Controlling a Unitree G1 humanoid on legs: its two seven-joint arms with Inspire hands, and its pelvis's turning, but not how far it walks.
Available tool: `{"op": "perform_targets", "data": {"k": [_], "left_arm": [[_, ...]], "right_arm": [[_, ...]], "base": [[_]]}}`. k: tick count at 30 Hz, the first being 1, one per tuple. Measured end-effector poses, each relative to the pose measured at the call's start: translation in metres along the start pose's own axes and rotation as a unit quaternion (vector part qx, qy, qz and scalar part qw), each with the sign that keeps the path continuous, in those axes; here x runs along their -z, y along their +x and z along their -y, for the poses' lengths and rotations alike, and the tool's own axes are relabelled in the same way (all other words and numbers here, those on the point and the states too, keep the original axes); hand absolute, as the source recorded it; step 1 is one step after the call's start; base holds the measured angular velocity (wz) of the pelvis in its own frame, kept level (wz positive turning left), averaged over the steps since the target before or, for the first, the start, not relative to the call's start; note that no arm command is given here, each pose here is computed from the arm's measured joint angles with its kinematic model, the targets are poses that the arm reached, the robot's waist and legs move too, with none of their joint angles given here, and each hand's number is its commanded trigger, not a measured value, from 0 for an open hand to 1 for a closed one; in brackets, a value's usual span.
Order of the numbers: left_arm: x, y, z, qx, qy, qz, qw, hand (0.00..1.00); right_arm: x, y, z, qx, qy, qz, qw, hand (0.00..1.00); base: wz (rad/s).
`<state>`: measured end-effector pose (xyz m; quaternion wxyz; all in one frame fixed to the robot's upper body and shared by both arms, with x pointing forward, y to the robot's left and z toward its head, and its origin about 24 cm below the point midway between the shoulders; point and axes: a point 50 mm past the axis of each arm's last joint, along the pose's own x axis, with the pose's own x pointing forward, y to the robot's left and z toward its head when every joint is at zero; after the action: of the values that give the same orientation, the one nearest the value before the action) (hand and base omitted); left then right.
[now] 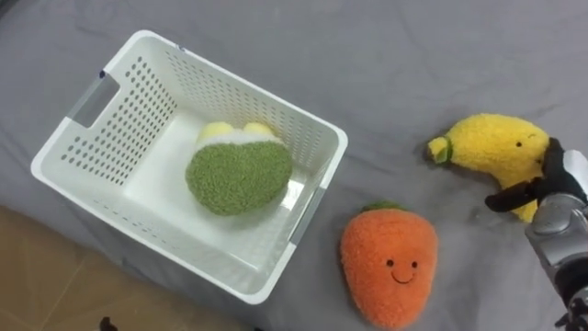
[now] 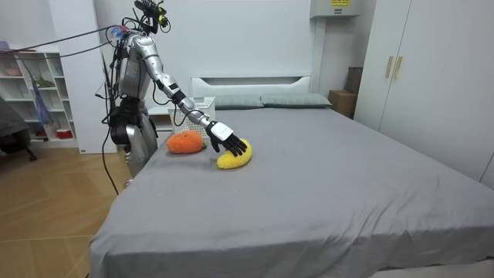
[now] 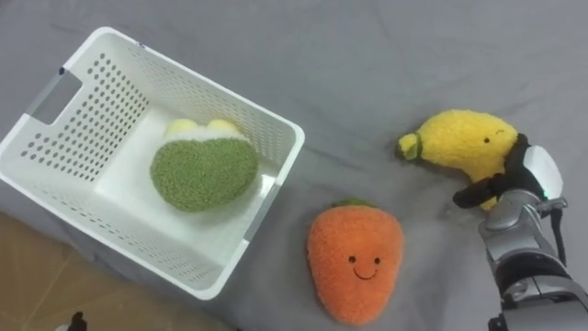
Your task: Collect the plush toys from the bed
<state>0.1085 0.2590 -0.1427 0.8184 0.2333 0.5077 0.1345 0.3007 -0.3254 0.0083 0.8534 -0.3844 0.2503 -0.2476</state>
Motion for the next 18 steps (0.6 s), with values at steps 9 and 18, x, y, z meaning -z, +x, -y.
{"op": "perform_targets", "data": {"k": [9,18], "left_arm": [[0.001,-0.001,0.003,0.006,-0.008,-0.006,1.000,0.00],[0.002,-0.002,0.006,0.012,0.006,-0.008,1.000,0.00]], "right_arm": [[-0.001,0.004,0.009,0.038,0.016,-0.013,0.999,0.00],[0.001,0.009,0.026,0.067,0.008,-0.025,0.997,0.72]], "base": [[0.03],[-0.04]]}}
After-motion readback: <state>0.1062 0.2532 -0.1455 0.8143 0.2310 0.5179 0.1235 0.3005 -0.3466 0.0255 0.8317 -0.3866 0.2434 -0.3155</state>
